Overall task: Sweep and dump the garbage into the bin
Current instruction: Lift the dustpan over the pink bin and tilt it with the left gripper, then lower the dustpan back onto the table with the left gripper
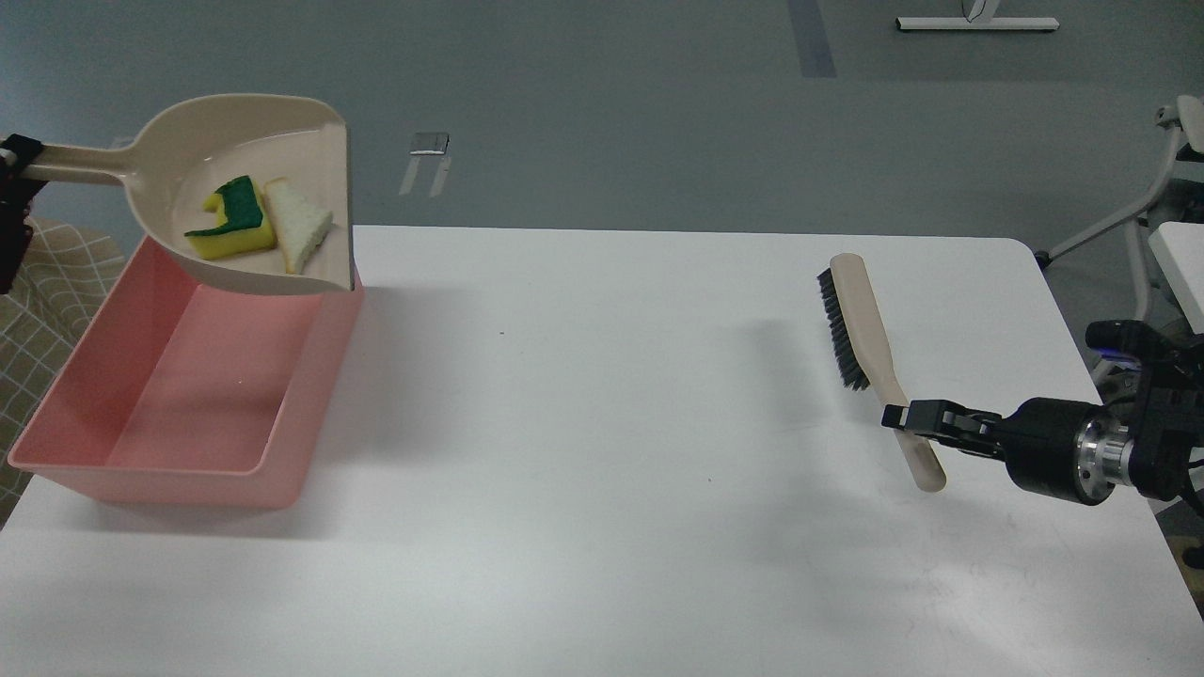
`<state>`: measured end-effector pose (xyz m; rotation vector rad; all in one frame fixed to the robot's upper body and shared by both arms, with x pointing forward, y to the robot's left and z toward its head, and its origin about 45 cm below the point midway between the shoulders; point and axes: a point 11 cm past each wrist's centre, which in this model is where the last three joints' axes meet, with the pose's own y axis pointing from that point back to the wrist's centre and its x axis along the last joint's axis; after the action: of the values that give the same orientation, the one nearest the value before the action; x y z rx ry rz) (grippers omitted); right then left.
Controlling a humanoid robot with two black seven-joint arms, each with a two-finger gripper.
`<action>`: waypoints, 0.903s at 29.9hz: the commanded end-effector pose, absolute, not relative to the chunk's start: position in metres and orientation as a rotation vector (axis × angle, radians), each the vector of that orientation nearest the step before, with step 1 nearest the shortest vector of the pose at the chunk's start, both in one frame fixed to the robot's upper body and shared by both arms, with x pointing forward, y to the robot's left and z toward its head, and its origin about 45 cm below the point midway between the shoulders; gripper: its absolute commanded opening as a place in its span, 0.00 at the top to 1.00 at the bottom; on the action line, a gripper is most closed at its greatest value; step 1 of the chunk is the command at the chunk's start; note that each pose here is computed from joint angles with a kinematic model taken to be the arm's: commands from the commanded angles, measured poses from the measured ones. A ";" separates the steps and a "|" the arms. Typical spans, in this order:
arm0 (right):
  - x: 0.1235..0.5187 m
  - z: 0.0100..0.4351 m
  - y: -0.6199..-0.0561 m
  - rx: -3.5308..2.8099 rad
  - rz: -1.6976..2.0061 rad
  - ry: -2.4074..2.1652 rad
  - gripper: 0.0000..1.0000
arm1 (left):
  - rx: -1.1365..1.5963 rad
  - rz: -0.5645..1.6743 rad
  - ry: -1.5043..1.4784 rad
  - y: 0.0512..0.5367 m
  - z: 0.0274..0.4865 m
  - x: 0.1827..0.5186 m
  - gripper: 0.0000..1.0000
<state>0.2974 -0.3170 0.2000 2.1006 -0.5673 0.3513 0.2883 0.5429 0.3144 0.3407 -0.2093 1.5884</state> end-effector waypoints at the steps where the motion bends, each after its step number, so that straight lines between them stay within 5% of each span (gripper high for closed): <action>1: 0.295 0.199 -0.316 2.105 0.346 -0.564 1.00 | 0.410 1.622 -0.250 0.580 0.317 0.272 1.00; 27: 0.293 0.197 -0.310 2.125 0.344 -0.559 1.00 | 0.898 1.453 -0.837 0.604 0.369 0.270 1.00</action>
<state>0.2933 -0.3099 0.1974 2.1247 -0.5584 0.3433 0.2667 0.6042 0.3567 0.9225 -0.8092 1.4260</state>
